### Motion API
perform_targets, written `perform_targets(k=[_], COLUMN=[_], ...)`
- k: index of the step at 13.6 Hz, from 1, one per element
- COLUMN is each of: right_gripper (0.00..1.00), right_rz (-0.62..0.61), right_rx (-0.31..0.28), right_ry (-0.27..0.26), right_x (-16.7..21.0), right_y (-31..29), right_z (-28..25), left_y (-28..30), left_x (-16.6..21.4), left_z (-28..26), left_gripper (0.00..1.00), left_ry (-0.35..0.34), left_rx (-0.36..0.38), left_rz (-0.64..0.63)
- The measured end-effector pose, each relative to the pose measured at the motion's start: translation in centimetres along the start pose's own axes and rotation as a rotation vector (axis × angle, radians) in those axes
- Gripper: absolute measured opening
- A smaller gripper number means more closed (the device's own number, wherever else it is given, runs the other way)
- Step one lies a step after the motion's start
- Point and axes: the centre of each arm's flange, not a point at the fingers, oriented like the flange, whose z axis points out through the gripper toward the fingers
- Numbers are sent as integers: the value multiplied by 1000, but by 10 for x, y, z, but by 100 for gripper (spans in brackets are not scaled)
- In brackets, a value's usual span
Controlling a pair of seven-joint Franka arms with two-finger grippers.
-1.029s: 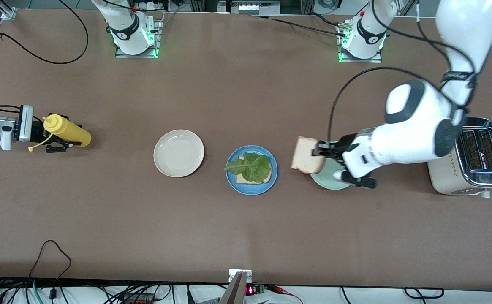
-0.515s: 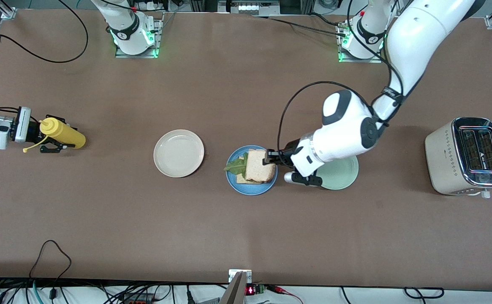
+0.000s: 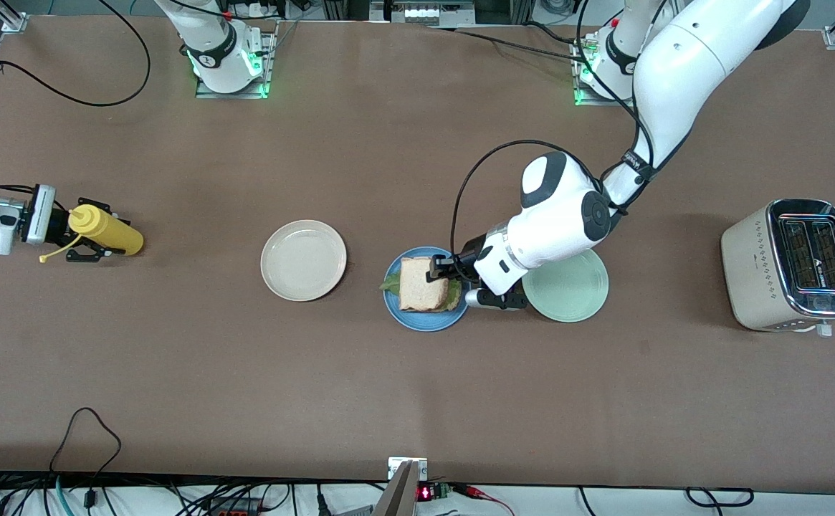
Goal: Make sandwich in blue plate with both arms
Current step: 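Lower the bread slice onto the lettuce with the left gripper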
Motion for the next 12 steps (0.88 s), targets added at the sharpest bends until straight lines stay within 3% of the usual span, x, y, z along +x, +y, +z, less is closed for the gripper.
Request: perform_targets(k=[3, 10, 12], right_gripper=[98, 100, 100], right_rz=[10, 18, 29], right_rx=[-11, -32, -38], right_ry=[14, 15, 9], right_x=[-3, -6, -11], right_y=[0, 0, -4], right_z=[3, -4, -9], left_y=[-8, -26, -32], left_x=[-3, -4, -5], left_z=[15, 34, 37], left_gripper=[10, 10, 22], left_ry=[-9, -24, -26], left_rx=[-4, -2, 4], left_rz=[-13, -40, -44])
